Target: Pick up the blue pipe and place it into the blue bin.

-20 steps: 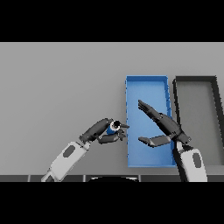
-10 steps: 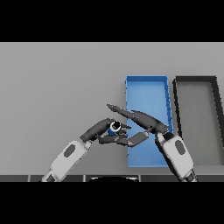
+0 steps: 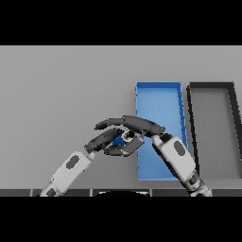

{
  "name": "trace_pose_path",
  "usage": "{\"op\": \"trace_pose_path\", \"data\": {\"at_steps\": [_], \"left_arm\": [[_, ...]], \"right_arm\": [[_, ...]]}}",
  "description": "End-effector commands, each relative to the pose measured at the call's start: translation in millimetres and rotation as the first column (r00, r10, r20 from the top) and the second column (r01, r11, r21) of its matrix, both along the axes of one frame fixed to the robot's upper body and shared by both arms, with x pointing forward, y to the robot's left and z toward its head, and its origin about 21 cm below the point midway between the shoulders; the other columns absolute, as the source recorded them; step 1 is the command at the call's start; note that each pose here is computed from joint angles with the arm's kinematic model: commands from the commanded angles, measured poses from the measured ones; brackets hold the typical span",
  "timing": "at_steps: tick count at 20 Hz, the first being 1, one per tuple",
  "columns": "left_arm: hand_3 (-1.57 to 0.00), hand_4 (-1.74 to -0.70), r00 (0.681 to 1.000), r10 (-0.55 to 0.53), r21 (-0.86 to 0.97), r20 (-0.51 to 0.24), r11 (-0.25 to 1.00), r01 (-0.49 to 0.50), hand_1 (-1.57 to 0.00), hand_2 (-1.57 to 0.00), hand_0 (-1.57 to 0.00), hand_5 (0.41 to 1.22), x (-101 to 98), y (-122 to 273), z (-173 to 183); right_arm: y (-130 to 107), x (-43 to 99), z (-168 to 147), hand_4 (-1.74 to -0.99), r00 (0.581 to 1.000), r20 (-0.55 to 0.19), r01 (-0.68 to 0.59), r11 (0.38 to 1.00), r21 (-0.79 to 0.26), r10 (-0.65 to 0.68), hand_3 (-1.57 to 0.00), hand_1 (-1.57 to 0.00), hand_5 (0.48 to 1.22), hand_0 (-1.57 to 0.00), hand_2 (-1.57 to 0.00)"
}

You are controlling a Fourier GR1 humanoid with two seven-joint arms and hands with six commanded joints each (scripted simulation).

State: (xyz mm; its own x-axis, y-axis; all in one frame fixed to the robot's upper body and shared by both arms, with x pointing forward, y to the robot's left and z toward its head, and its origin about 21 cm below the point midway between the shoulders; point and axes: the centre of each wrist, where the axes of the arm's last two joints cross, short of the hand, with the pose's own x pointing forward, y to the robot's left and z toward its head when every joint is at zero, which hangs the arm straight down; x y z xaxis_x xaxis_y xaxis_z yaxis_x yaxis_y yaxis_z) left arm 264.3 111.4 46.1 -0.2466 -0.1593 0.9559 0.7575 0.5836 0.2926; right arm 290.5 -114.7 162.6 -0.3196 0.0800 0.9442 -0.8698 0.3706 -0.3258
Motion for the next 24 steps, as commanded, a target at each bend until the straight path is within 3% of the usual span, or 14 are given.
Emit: {"op": "trace_pose_path", "data": {"at_steps": [1, 2, 3, 5, 8, 10, 11, 15, 16, 18, 20, 21, 24], "left_arm": [[-0.82, -1.55, 1.000, -0.010, 0.068, -0.019, 0.998, 0.011, -0.88, -0.85, -0.99, 1.221, -0.5, 1, 2], [-0.66, -1.48, 1.000, -0.004, 0.086, -0.023, 0.996, 0.006, -0.71, -0.68, -0.82, 1.221, -2.9, 0, 1], [-0.58, -1.53, 1.000, 0.007, 0.059, -0.021, 0.998, -0.006, -0.71, -0.69, -0.78, 1.221, -6.2, 0, 0], [-0.94, -1.61, 0.999, 0.041, 0.008, -0.007, 0.999, -0.041, -1.02, -0.97, -1.06, 1.221, -1.3, -2, 1], [-1.25, -1.67, 0.999, 0.033, -0.110, -0.022, 0.993, -0.036, -1.29, -1.19, -1.31, 1.221, -2.9, -7, -2], [-1.36, -1.70, 0.999, 0.029, -0.151, -0.027, 0.988, -0.033, -1.39, -1.31, -1.40, 1.221, -1.6, -6, -1], [-1.41, -1.71, 1.000, 0.021, -0.154, -0.020, 0.988, -0.024, -1.43, -1.35, -1.44, 1.221, 2.4, -7, 0], [-1.50, -1.73, 0.998, 0.035, -0.138, -0.055, 0.990, -0.043, -1.51, -1.39, -1.52, 1.221, -2.4, -4, 2], [-1.33, -1.65, 0.999, 0.032, -0.145, -0.022, 0.989, -0.035, -1.35, -1.22, -1.43, 1.221, -3.3, 1, 2], [-0.85, -1.41, 0.999, 0.001, -0.060, 0.042, 0.998, 0.002, -0.87, -0.78, -0.93, 1.221, -2.2, 3, 1], [-0.55, -1.22, 0.995, -0.048, -0.012, 0.091, 0.999, 0.049, -0.55, -0.50, -0.59, 1.221, 3.2, 8, 2], [-0.44, -1.14, 0.993, -0.055, 0.012, 0.100, 0.998, 0.054, -0.44, -0.40, -0.47, 1.187, 3.9, 6, 3], [-0.22, -1.00, 0.994, -0.045, 0.043, 0.103, 0.998, 0.041, -0.23, -0.20, -0.24, 0.930, 1.5, 12, -2]], "right_arm": [[2, 2.5, 0, -1.362, 1.000, 0.008, -0.016, 1.000, -0.008, 0.016, -0.44, -0.53, 0.508, -0.53, -0.53], [6, 3.1, 0, -1.430, 0.999, 0.018, -0.029, 1.000, -0.002, 0.029, -0.63, -0.70, 0.522, -0.72, -0.74], [11, 4.5, -1, -1.486, 0.998, 0.009, -0.058, 0.998, 0.021, 0.058, -0.77, -0.87, 0.550, -0.89, -0.91], [12, 4.9, -6, -1.562, 0.994, -0.044, -0.098, 0.995, 0.035, 0.099, -0.96, -1.12, 0.666, -1.13, -1.14], [13, 3.7, -13, -1.469, 0.990, -0.091, -0.106, 0.993, 0.057, 0.111, -1.26, -1.34, 0.905, -1.35, -1.35], [14, 2.3, -10, -1.441, 0.994, -0.017, -0.108, 0.992, 0.067, 0.109, -1.37, -1.42, 1.019, -1.43, -1.43], [13, -1.4, -6, -1.447, 0.994, 0.017, -0.109, 0.993, 0.046, 0.108, -1.41, -1.45, 1.059, -1.46, -1.46], [14, 2.1, -12, -1.475, 0.995, 0.012, -0.099, 0.991, 0.085, 0.098, -1.51, -1.52, 1.155, -1.52, -1.53], [14, 2.0, -10, -1.480, 0.995, 0.006, -0.099, 0.989, 0.107, 0.099, -1.52, -1.53, 1.168, -1.53, -1.53], [17, -0.3, -11, -1.487, 0.995, -0.031, -0.089, 0.992, 0.089, 0.093, -1.54, -1.55, 1.187, -1.55, -1.55], [17, -0.2, -6, -1.490, 0.996, -0.023, -0.086, 0.994, 0.072, 0.088, -1.55, -1.56, 1.199, -1.56, -1.56], [19, -0.2, -7, -1.491, 0.996, -0.027, -0.085, 0.994, 0.064, 0.087, -1.55, -1.56, 1.204, -1.56, -1.56], [14, -1.9, -6, -1.494, 0.994, -0.006, -0.106, 0.988, 0.116, 0.107, -1.56, -1.56, 1.212, -1.56, -1.56]]}}
